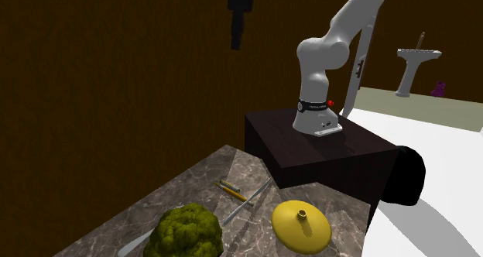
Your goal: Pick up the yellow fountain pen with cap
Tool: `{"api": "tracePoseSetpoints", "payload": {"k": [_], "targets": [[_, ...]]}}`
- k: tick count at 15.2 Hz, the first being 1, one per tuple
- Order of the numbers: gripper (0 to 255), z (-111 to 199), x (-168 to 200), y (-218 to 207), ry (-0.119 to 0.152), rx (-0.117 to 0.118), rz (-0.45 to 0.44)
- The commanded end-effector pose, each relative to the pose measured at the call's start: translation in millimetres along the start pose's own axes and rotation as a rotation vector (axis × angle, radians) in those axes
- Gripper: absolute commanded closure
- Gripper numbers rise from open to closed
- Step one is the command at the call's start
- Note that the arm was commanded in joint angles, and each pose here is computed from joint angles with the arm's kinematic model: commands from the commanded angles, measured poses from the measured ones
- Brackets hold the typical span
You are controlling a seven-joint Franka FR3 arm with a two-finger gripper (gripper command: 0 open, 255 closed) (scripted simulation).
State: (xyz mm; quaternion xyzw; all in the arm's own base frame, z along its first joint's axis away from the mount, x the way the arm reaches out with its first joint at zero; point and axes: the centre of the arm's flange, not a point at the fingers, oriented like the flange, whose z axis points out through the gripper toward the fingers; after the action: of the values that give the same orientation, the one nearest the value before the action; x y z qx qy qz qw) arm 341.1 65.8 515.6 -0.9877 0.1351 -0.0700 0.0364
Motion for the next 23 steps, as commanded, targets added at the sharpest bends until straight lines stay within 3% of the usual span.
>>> {"api": "tracePoseSetpoints", "payload": {"k": [1, 23], "targets": [[0, 23, -2, -11, -0.004, -0.006, 0.040], [0, 299, -28, -104, -0.054, -0.076, 0.458]]}}
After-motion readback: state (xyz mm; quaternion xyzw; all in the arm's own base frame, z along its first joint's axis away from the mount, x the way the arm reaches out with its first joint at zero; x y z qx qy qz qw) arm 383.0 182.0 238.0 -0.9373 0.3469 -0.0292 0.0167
